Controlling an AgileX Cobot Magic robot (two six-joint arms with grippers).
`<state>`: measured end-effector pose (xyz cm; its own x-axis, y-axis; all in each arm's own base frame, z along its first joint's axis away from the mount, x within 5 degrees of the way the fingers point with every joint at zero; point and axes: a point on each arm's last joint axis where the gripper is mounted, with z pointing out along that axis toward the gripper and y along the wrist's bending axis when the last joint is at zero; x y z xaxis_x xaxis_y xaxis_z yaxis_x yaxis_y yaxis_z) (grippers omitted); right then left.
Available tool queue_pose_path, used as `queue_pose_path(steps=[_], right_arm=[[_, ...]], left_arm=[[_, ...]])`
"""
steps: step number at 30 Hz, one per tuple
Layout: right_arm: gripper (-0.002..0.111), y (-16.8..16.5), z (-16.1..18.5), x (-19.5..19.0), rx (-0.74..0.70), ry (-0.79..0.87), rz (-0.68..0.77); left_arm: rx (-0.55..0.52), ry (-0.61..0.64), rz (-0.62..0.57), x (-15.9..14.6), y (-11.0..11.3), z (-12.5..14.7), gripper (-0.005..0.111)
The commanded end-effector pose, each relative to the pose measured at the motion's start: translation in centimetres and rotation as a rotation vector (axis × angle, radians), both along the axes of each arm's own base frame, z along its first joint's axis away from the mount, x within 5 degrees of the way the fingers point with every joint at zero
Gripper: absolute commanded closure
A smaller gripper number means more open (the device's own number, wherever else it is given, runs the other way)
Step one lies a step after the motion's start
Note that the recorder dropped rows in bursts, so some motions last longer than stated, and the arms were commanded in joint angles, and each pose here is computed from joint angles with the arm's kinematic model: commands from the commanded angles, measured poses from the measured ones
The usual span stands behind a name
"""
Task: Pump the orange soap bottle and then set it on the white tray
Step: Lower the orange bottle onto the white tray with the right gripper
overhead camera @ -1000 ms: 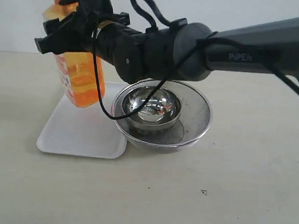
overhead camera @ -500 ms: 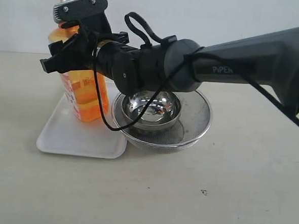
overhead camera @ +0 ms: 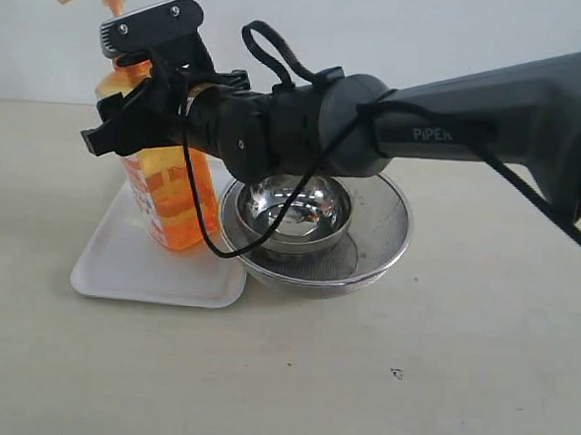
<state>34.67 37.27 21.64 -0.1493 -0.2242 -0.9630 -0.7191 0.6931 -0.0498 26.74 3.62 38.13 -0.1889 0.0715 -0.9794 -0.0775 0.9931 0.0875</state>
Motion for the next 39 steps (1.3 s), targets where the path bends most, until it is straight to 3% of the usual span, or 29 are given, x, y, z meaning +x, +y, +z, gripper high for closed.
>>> queue_pose_path(steps=[1, 7, 16, 22, 39], right_arm=[[0.108, 0.0, 1.7, 0.1, 0.043, -0.069, -0.002], [0.106, 0.0, 1.7, 0.1, 0.042, -0.067, -0.002], [0.057, 0.0, 1.8, 0.1, 0.049, -0.068, -0.004], [0.042, 0.0, 2.0, 0.2, 0.085, -0.065, -0.014], [0.041, -0.2, 3.7, 0.0, 0.131, -0.11, -0.019]], left_arm=[[-0.019, 0.0, 0.008, 0.0, 0.1, -0.2, 0.102], [-0.019, 0.0, 0.008, 0.0, 0.1, -0.2, 0.102], [-0.042, 0.001, 0.01, 0.0, 0.1, -0.2, 0.102], [-0.055, 0.002, 0.009, 0.0, 0.0, -0.2, 0.102], [-0.074, 0.009, 0.005, 0.0, 0.0, -0.3, 0.102]])
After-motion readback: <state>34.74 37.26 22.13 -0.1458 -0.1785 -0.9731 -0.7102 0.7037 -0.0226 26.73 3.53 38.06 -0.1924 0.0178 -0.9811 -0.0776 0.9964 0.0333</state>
